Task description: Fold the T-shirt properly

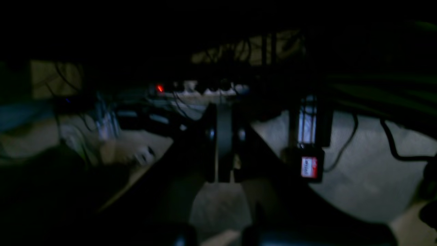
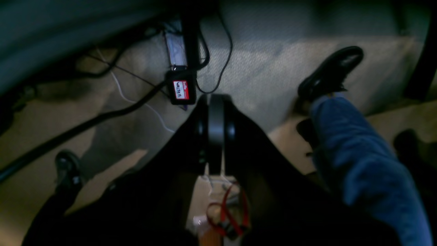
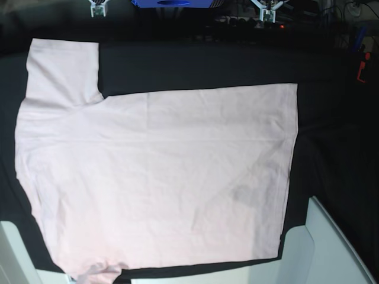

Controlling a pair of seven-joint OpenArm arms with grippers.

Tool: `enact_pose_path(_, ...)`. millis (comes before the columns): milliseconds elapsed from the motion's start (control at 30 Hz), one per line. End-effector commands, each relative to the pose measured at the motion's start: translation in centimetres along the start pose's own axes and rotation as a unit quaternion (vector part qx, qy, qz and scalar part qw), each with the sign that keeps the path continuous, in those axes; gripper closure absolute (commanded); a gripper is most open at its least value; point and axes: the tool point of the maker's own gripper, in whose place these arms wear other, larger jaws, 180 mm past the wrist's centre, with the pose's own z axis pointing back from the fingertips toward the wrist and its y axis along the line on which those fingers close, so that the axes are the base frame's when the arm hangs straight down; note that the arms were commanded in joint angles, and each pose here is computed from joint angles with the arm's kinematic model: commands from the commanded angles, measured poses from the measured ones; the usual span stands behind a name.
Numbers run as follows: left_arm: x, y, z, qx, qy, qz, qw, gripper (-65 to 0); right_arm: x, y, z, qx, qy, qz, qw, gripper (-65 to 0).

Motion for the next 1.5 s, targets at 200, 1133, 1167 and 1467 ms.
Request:
enact_pose_path(200, 5.3, 2.3, 2.8, 0.014, -0.09, -0.031, 0.995, 0.0, 4.1, -1.0, 5.0, -0.012, -0.015, -0.002, 0.9998, -0.1)
enact_pose_path(1133, 17.5, 13.4, 6.6, 0.161, -0.243, -0.012, 0.957, 0.0, 19.2, -17.1, 13.3, -0.092, -0.192, -0.055, 0.9756, -6.2)
enact_pose_path(1167, 17.7, 13.4, 6.5, 0.16, -0.245, -0.012, 0.956, 0.0, 19.2, -17.2, 13.4, -0.088, -0.19, -0.047, 0.9766, -12.0)
enact_pose_path(1467, 18.0, 13.4, 6.5, 0.16, -0.248, -0.011, 0.955, 0.0, 17.4, -20.0, 11.9, -0.08, -0.159, -0.126, 0.9759, -54.7)
